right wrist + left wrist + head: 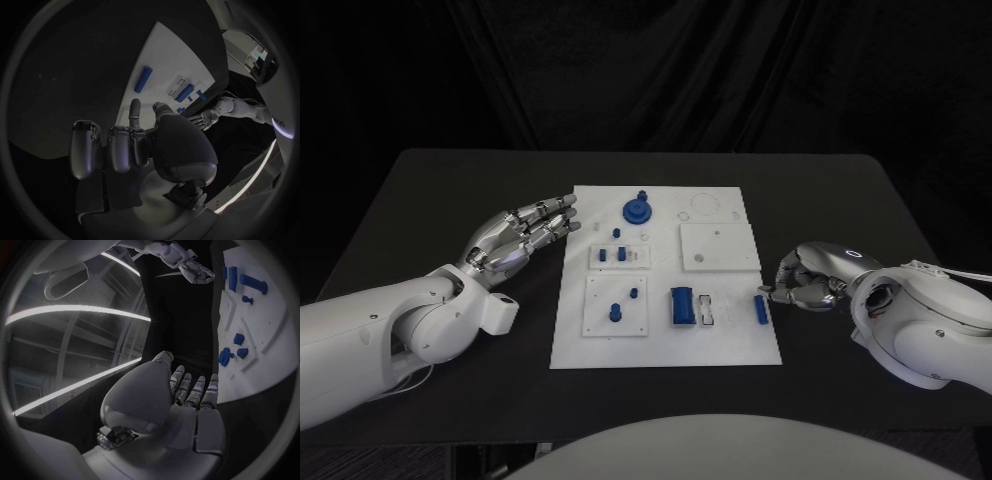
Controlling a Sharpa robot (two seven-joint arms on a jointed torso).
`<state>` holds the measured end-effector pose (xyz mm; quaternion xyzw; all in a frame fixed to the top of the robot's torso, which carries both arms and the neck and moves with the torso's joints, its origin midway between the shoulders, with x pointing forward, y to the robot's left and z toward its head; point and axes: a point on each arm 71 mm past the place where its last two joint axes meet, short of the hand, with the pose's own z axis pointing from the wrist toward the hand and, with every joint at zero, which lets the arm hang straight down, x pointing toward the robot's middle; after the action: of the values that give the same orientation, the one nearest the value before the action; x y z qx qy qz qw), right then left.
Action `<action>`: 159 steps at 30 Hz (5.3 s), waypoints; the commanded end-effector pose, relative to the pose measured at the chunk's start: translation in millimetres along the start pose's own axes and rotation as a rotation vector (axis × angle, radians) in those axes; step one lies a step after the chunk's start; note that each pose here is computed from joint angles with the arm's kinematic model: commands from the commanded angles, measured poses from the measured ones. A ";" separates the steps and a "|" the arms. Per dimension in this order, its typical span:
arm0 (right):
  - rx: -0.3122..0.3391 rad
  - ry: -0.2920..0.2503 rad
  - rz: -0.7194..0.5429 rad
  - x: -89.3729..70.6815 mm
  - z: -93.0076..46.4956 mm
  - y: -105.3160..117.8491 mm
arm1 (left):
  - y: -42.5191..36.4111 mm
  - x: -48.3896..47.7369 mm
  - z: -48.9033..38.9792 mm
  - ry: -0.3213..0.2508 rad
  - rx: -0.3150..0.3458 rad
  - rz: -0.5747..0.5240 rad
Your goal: Assemble the parts on the task board
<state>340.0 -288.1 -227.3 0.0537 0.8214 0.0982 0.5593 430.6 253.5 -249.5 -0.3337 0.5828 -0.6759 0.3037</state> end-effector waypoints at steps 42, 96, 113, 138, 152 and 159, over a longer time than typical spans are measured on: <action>0.014 0.057 -0.103 28.8 13.8 11.2 | -1.5 1.7 0.6 0.018 0.064 -0.013; -0.023 0.159 0.531 49.9 11.0 43.8 | 2.4 3.1 0.2 0.034 0.048 -0.030; -0.062 0.140 0.547 49.3 20.4 53.7 | 2.5 2.8 -0.5 0.032 0.045 -0.029; -0.056 0.186 0.418 56.7 30.6 54.8 | 4.2 4.3 0.3 0.041 0.031 -0.036; -0.057 0.194 0.412 58.3 33.0 57.8 | 5.3 4.2 0.3 0.043 0.022 -0.038; -0.053 0.193 0.411 58.5 33.9 57.6 | 6.3 4.3 0.5 0.045 0.018 -0.040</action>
<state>349.1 -216.9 -278.6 0.1967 0.8357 0.2445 0.4507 429.7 250.5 -256.7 -0.3338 0.5862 -0.6816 0.2836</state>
